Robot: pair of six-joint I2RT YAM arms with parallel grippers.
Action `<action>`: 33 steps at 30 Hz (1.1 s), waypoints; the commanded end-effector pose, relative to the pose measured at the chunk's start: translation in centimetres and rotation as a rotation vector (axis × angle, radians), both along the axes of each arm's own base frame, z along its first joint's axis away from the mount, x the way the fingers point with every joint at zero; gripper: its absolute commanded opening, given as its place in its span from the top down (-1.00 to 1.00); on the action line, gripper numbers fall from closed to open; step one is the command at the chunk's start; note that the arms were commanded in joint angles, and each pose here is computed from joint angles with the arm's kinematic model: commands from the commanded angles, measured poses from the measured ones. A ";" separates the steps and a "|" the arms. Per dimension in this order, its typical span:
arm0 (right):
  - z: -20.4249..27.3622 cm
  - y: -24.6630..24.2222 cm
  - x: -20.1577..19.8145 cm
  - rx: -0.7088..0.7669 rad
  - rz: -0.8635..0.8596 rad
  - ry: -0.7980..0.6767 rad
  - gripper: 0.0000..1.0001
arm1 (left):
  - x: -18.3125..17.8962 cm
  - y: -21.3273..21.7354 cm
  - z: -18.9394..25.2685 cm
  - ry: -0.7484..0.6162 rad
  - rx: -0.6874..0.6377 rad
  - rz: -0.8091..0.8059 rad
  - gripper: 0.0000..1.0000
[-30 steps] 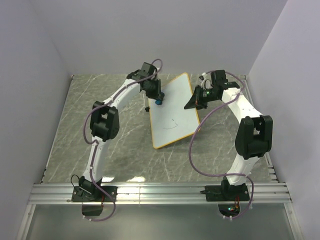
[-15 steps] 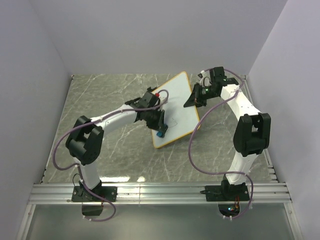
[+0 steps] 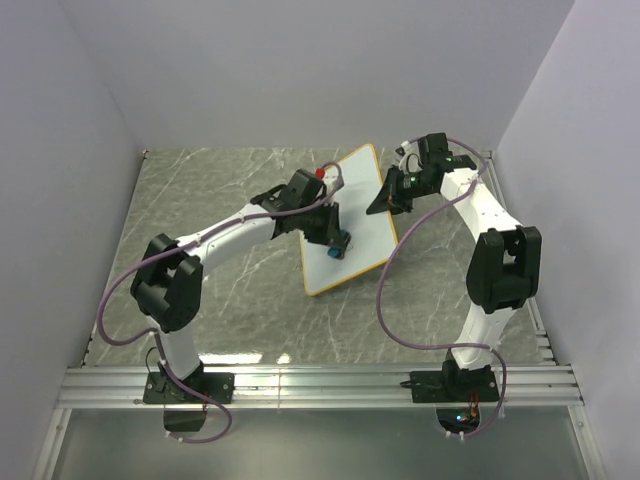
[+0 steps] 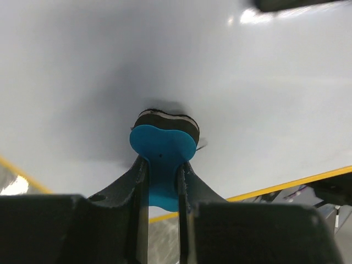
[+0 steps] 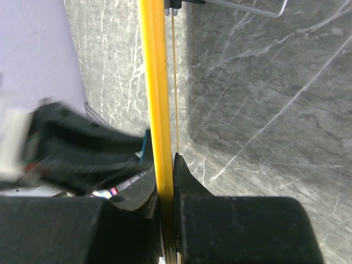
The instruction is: Erase the whiteboard
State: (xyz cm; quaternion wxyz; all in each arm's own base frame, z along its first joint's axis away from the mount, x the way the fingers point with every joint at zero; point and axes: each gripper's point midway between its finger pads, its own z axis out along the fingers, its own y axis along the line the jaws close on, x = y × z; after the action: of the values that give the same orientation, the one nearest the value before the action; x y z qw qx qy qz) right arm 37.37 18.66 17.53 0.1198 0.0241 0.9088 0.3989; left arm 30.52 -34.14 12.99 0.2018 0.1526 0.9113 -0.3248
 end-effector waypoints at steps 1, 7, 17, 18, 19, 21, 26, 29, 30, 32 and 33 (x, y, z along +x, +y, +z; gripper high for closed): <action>-3.5 0.5 -3.5 -0.113 0.003 0.177 1.00 | 1.1 -3.7 4.3 -0.076 -0.109 -0.047 0.99; -3.4 0.6 -3.5 -0.116 0.005 0.170 1.00 | 1.0 -5.0 4.5 -0.040 -0.149 -0.061 0.99; -3.7 0.5 -3.7 -0.123 0.011 0.169 1.00 | 1.2 -1.5 -3.5 0.058 0.071 0.030 0.99; -3.7 0.5 -3.7 -0.123 0.011 0.167 1.00 | 1.7 -0.8 -4.1 0.066 0.085 0.050 0.99; -3.7 0.5 -3.7 -0.121 0.010 0.169 1.00 | 2.1 -0.3 -5.0 0.081 0.101 0.063 0.99; -3.9 0.5 -3.8 -0.120 0.008 0.173 1.00 | 3.5 0.9 -6.2 0.103 0.133 0.105 0.99; -4.0 0.5 -3.9 -0.116 0.010 0.175 1.00 | 6.0 1.6 -6.0 0.080 0.152 0.118 0.99; -4.0 0.5 -3.8 -0.119 0.011 0.173 1.00 | 5.9 -0.1 -3.6 0.048 0.100 0.066 0.99; -4.0 0.5 -3.7 -0.118 0.012 0.171 1.00 | 5.3 -1.1 -2.5 0.028 0.082 0.042 0.99; -4.2 0.6 -3.6 -0.117 0.008 0.176 1.00 | 3.8 -2.8 -1.6 0.022 0.053 -0.002 0.99; -4.1 0.6 -3.6 -0.115 0.008 0.176 1.00 | 3.0 -3.5 -0.8 0.015 0.038 -0.018 0.99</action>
State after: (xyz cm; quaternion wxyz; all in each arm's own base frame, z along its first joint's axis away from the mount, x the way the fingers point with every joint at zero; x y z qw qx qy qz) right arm 37.70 18.66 16.89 0.1448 -0.0042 0.9092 0.3903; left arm 36.39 -33.15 10.26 0.1848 0.1049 0.9387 -0.2716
